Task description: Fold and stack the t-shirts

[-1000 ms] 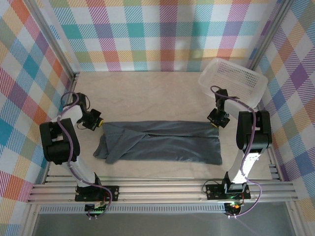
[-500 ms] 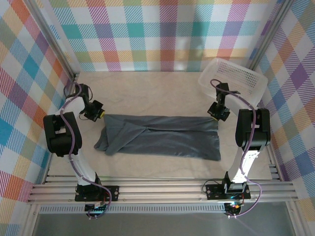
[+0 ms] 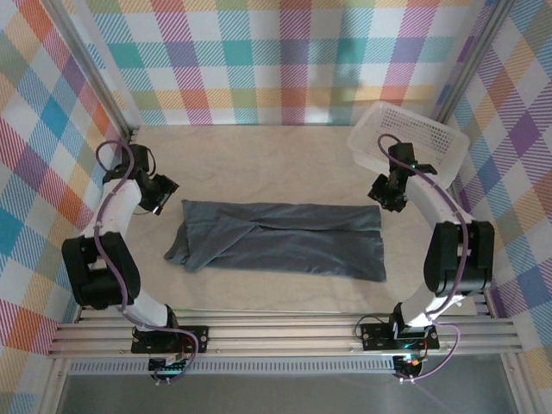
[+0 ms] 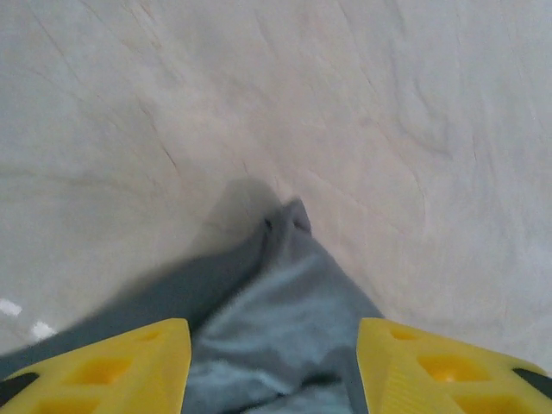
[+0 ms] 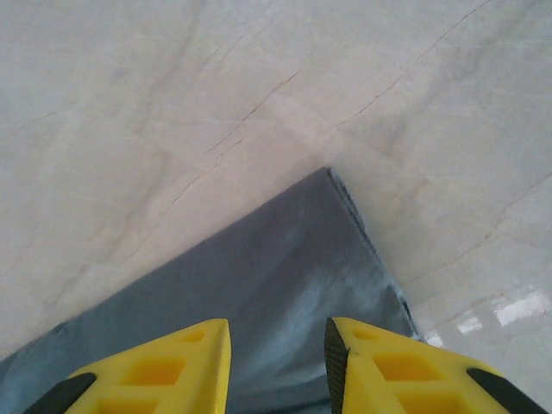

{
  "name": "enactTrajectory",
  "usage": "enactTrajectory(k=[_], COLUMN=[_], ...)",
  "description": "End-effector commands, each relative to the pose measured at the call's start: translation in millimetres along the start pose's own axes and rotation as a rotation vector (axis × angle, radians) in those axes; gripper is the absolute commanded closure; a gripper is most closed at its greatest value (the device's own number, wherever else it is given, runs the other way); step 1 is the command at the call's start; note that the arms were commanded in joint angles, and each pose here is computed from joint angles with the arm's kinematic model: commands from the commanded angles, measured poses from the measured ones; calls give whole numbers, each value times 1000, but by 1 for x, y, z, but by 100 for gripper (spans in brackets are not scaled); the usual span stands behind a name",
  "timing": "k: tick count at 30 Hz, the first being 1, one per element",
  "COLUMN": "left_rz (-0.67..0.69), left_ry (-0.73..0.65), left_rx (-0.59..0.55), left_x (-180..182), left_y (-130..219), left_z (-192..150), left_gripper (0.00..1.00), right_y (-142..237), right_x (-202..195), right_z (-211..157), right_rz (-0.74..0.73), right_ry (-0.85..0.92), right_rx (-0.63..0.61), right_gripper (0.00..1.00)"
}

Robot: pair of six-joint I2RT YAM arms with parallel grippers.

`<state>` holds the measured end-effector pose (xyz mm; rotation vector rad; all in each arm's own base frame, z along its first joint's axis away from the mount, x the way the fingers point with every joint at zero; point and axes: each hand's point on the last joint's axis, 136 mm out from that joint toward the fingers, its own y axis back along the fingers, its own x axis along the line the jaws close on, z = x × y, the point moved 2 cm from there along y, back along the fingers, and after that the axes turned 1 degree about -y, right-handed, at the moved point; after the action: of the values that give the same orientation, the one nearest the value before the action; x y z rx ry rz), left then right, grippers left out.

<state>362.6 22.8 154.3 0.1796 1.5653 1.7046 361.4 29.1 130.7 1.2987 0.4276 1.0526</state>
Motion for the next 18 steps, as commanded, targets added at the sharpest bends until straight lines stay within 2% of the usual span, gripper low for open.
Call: enactTrajectory(k=[1, 4, 7, 9, 11, 18], left_rz=[37, 8, -85, -66, -52, 47], left_ry=[-110, -165, -267, -387, -442, -470], left_rx=[106, 149, 174, 162, 180, 210], left_x=[3, -6, -38, -52, -61, -57], left_y=[-3, -12, -30, -42, -55, -87], left_z=[-53, -84, -96, -98, -101, -104], left_gripper=[51, 54, 55, 54, 54, 54], right_y=[10, 12, 7, 5, 6, 17], right_x=[13, 26, 42, 50, 54, 68], right_z=[-29, -50, -70, -81, -88, -108], right_rz=[70, 129, 195, 206, 214, 247], right_ry=[47, 76, 103, 133, 156, 204], right_rx=[54, 74, 118, 145, 160, 176], right_gripper=[65, 65, 64, 62, 61, 59])
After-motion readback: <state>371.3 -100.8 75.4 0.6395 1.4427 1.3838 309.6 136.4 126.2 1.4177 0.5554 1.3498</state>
